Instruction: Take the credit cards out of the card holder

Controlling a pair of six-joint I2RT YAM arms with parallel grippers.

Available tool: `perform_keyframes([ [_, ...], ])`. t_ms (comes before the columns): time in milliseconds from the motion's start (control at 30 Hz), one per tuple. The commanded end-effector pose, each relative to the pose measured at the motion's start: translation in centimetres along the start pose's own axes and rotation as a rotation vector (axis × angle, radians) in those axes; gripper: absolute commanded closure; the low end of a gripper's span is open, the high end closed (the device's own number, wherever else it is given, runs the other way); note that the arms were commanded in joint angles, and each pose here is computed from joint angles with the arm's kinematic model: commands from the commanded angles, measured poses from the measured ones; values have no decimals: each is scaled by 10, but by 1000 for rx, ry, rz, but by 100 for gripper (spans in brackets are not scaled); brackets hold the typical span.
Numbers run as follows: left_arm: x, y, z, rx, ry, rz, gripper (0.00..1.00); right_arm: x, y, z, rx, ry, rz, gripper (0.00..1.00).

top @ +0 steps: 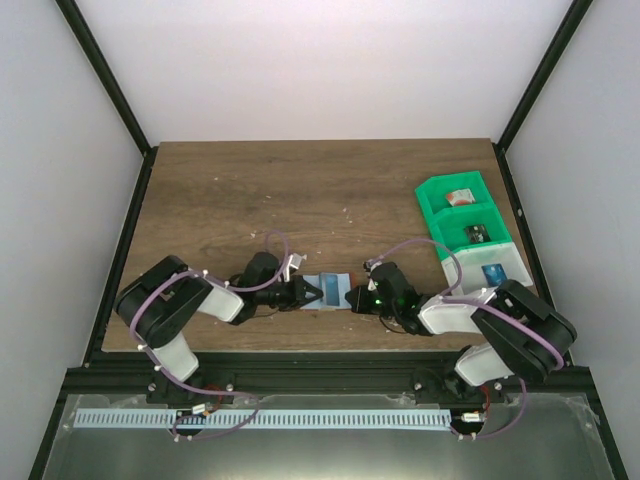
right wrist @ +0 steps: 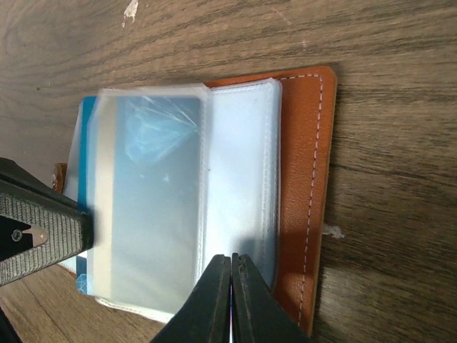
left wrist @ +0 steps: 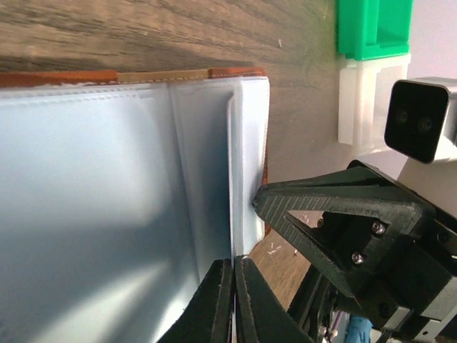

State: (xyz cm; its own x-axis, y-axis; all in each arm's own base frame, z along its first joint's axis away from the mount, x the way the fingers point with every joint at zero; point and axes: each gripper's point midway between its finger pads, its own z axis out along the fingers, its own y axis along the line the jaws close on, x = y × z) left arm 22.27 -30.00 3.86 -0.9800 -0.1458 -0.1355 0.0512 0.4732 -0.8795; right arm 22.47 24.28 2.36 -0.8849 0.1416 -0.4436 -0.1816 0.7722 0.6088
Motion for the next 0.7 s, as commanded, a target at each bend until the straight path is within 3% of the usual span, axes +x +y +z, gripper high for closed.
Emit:
perform_keyframes([
  [0, -4, -21, -2, 72, 11, 88, 95, 17, -24, 2, 82, 56, 23, 96],
  [33, -3, -22, -1, 79, 16, 87, 100, 17, -23, 2, 81, 55, 23, 96],
  [267, 0, -23, 2, 117, 37, 67, 100, 11, -18, 0, 75, 43, 15, 96],
  [367, 1, -22, 2, 120, 44, 65, 95, 11, -18, -1, 79, 40, 13, 96],
  [433, 2, -20, 3, 116, 48, 61, 100, 10, -16, -2, 73, 39, 16, 96],
  [667, 2, -11, 6, 85, 50, 50, 100, -5, 6, -15, 10, -4, 8, 94],
])
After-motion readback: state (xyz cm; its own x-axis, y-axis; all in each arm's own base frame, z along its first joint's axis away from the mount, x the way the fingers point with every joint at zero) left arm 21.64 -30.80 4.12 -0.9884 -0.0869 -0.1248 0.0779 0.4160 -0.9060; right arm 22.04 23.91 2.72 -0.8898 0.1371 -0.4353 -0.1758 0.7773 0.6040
